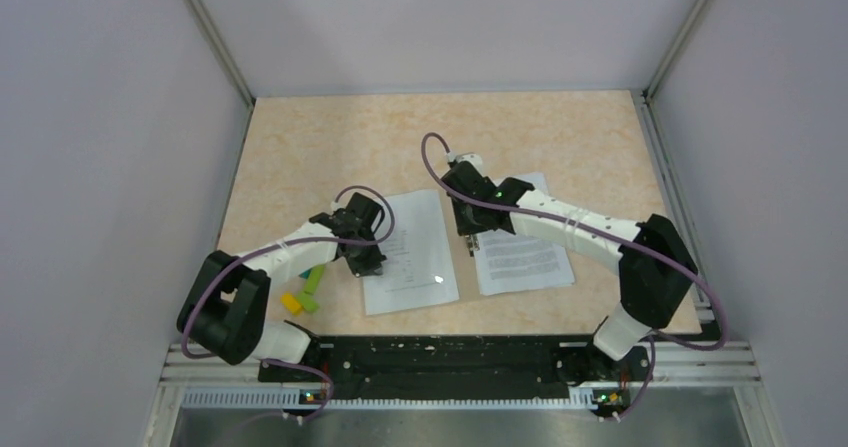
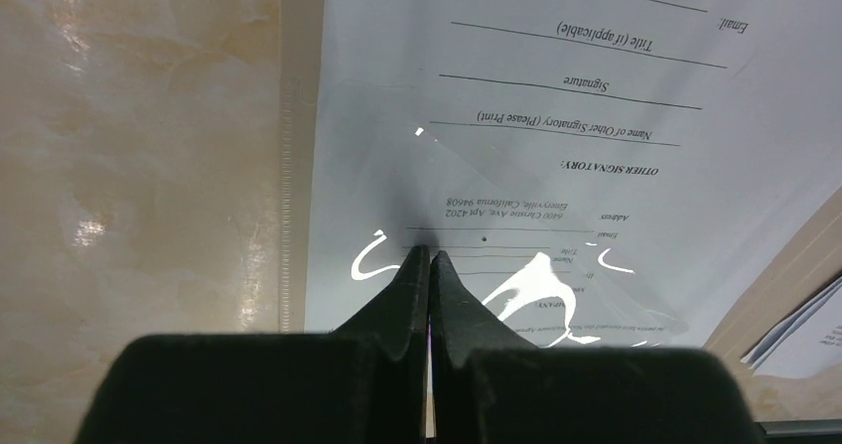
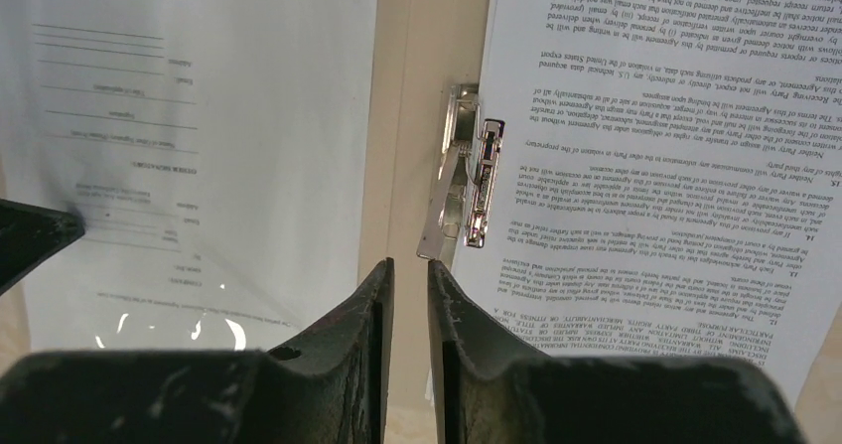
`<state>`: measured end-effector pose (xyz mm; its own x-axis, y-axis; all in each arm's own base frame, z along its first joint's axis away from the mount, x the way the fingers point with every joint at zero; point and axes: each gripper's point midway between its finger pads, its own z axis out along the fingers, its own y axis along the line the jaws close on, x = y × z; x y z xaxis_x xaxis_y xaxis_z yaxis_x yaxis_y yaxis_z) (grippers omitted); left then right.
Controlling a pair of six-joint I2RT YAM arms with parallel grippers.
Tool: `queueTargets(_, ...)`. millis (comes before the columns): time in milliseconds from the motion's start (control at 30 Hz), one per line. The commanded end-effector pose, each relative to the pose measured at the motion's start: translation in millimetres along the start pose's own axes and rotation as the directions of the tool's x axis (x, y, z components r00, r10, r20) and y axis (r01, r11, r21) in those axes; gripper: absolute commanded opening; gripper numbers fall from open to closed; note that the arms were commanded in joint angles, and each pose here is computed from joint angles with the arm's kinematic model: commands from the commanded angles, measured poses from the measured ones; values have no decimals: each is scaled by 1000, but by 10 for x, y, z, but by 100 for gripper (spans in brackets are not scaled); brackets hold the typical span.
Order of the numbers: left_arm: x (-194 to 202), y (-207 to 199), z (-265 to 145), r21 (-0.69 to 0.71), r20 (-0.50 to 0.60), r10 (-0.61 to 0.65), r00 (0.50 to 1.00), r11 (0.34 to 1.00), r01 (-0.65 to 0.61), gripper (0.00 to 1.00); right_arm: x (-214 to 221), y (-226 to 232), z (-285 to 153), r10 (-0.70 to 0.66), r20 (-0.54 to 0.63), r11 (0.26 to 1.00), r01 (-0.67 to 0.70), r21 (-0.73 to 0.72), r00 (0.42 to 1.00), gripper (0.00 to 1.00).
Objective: Put the files into the folder
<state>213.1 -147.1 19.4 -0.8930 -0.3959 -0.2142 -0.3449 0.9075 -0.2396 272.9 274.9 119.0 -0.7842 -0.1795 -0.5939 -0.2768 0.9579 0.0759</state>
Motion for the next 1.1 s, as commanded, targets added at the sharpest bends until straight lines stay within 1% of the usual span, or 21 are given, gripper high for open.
queueTargets(0, 27, 31, 93, -14, -7, -46, 999, 999, 46, 0, 3, -33, 21, -65, -22, 995, 67, 72, 998, 19)
queueTargets(300, 88, 136, 177, -69, -29, -66, 997, 996, 64, 0, 30, 18, 92, -108, -42, 990, 112, 89, 993, 17)
queueTargets(700, 97, 158, 187, -82, -30, -77, 997, 994, 74, 0, 127, -3, 187, -126, -69, 985, 133, 110, 990, 14)
queueTargets(1067, 119, 177, 197, -91, -34, -96, 995, 992, 92, 0, 239, -108, 230, -125, -89, 978, 138, 157, 988, 9)
